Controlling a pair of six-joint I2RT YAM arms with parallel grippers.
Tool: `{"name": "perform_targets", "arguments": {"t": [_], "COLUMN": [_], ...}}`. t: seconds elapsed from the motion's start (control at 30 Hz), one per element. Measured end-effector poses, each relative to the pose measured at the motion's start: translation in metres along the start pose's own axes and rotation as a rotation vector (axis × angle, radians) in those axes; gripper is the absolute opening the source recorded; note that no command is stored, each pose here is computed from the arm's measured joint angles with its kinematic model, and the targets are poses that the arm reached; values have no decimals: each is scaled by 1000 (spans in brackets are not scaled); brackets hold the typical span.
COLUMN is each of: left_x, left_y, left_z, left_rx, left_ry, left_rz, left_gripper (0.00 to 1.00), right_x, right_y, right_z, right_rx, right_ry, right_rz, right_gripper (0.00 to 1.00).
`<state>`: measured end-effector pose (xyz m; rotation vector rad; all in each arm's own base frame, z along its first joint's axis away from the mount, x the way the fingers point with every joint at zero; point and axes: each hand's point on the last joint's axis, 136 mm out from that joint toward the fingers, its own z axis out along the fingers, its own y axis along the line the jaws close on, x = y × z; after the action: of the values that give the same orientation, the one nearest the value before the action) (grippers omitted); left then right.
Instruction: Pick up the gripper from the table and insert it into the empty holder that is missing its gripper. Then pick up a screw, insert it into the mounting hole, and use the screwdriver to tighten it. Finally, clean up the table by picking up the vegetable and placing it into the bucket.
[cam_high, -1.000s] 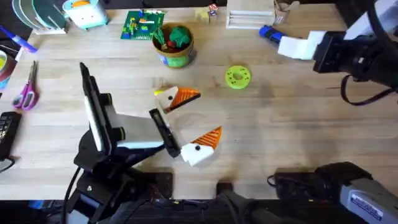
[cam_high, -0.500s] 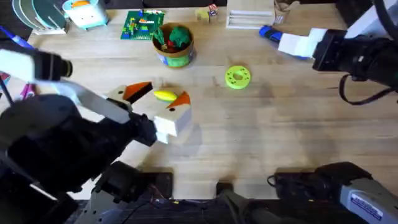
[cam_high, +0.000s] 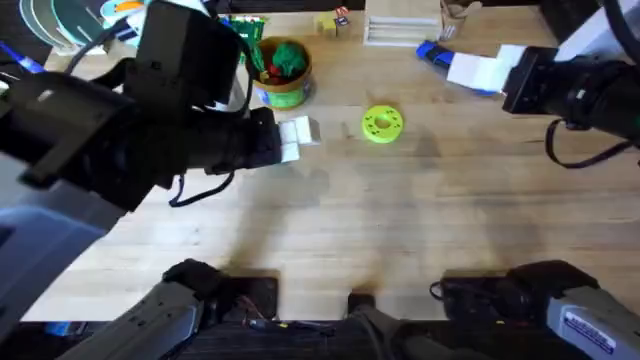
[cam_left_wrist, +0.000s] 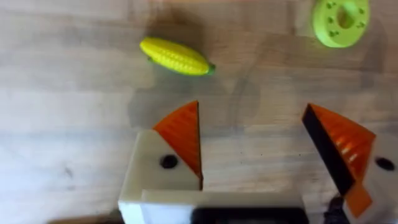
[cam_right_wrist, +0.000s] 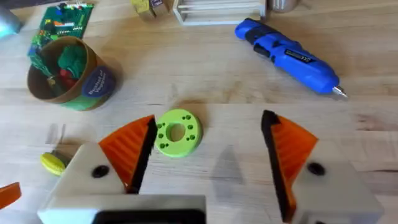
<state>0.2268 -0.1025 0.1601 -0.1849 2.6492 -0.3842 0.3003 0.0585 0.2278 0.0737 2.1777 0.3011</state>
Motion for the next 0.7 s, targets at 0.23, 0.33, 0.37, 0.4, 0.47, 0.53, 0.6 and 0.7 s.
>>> {"name": "perform_targets", "arguments": {"t": [0.23,0.33,0.37,0.4,0.47,0.53,0.6,0.7], "left_x": [3,2,2,2,0,-5,-13,-23], "left_y": [30,36,40,44,55,66,73,79], "left_z": [30,37,40,43,48,54,62,76], "left_rx": [-149,-195,-216,-235,-272,-299,-303,-291], "left_ry": [83,77,79,82,84,75,63,56], "left_rz": [-419,-477,-504,-532,-592,-652,-688,-718], "left_gripper": [992,992,992,992,992,992,992,993], "right_x": [0,0,0,0,0,0,0,0], "right_y": [0,0,0,0,0,0,0,0], "right_z": [0,0,0,0,0,0,0,0], "right_rx": [0,0,0,0,0,0,0,0], "right_ry": [0,0,0,0,0,1,1,1], "right_rz": [0,0,0,0,1,0,0,0], "right_gripper": [990,991,991,990,990,990,990,990]}}
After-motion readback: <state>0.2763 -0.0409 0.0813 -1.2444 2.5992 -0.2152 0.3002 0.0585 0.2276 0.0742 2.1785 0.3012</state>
